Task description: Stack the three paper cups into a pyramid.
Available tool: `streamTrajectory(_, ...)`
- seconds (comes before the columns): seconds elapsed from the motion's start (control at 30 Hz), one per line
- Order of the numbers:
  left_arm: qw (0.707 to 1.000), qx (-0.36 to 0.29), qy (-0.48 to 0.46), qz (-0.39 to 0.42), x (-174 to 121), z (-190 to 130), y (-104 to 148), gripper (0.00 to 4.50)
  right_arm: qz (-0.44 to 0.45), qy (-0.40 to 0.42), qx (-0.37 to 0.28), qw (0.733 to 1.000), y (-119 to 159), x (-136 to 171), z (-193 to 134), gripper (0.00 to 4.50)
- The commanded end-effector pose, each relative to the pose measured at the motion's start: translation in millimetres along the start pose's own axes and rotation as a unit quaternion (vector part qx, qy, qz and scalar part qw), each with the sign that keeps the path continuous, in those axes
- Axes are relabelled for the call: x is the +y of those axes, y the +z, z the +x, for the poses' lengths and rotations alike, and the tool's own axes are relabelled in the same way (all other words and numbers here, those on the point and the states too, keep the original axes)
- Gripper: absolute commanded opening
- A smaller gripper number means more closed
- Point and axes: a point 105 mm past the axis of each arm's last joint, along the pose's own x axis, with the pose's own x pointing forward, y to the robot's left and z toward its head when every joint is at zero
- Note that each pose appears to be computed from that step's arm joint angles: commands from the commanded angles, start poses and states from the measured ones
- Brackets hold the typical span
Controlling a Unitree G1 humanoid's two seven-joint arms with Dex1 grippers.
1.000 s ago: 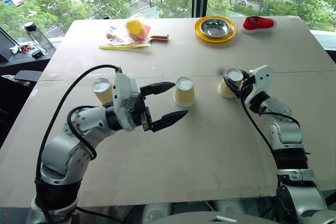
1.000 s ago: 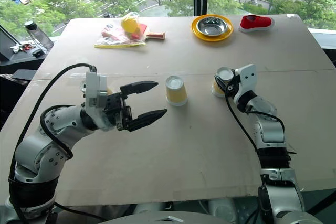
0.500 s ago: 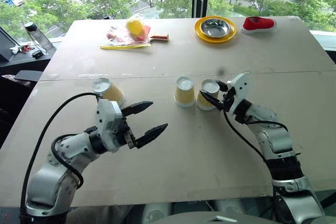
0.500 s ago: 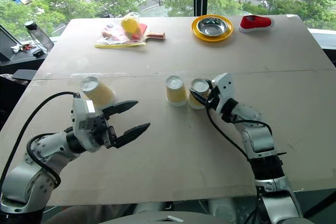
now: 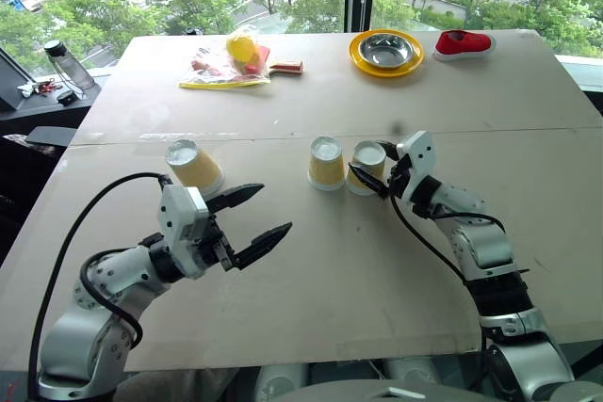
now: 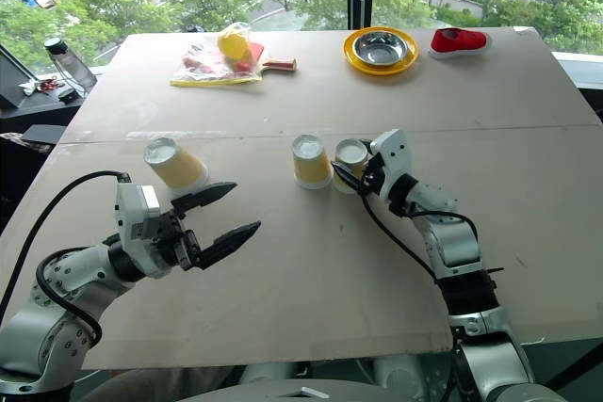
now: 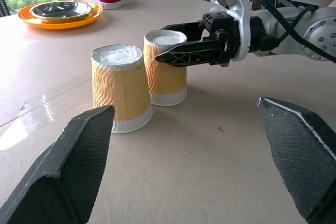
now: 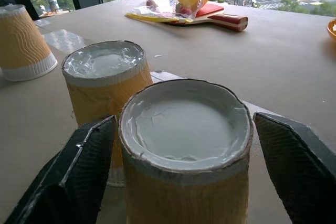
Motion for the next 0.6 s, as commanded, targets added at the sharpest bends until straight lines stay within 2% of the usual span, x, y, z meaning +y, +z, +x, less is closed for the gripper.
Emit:
streamTrajectory(0.03,0.999,-0.003,0.034,0.02,4.1,-4.1,5.6,4.5,0.003,0.013,-0.025,1.0,15.4,-1.8,-5.6,4.49)
streamTrajectory(0.17,0.995,-0.012,0.095,-0.004,5.6,-10.5,0.2,4.5,0.005,0.033,-0.025,0.999,20.3,-5.2,-27.3,4.49)
streamTrajectory(0.27,0.986,-0.028,0.165,0.018,13.2,-18.5,0.1,4.5,-0.018,0.072,-0.016,0.997,30.7,-2.6,-49.9,4.49)
streamTrajectory(0.33,0.97,-0.02,0.235,0.063,29.0,-27.8,-2.3,4.5,-0.022,0.104,-0.009,0.994,44.0,2.4,-64.6,4.49)
streamTrajectory(0.43,0.936,-0.044,0.337,0.096,55.3,-43.1,6.0,4.5,-0.029,0.156,0.009,0.987,62.0,12.2,-83.9,4.49)
streamTrajectory(0.5,0.912,-0.052,0.393,0.105,70.1,-54.2,6.9,4.5,-0.027,0.172,-0.009,0.985,76.4,15.0,-91.2,4.49)
streamTrajectory(0.6,0.899,-0.049,0.425,0.093,81.7,-57.4,-0.4,4.5,-0.012,0.189,-0.051,0.981,91.4,17.5,-101.6,4.49)
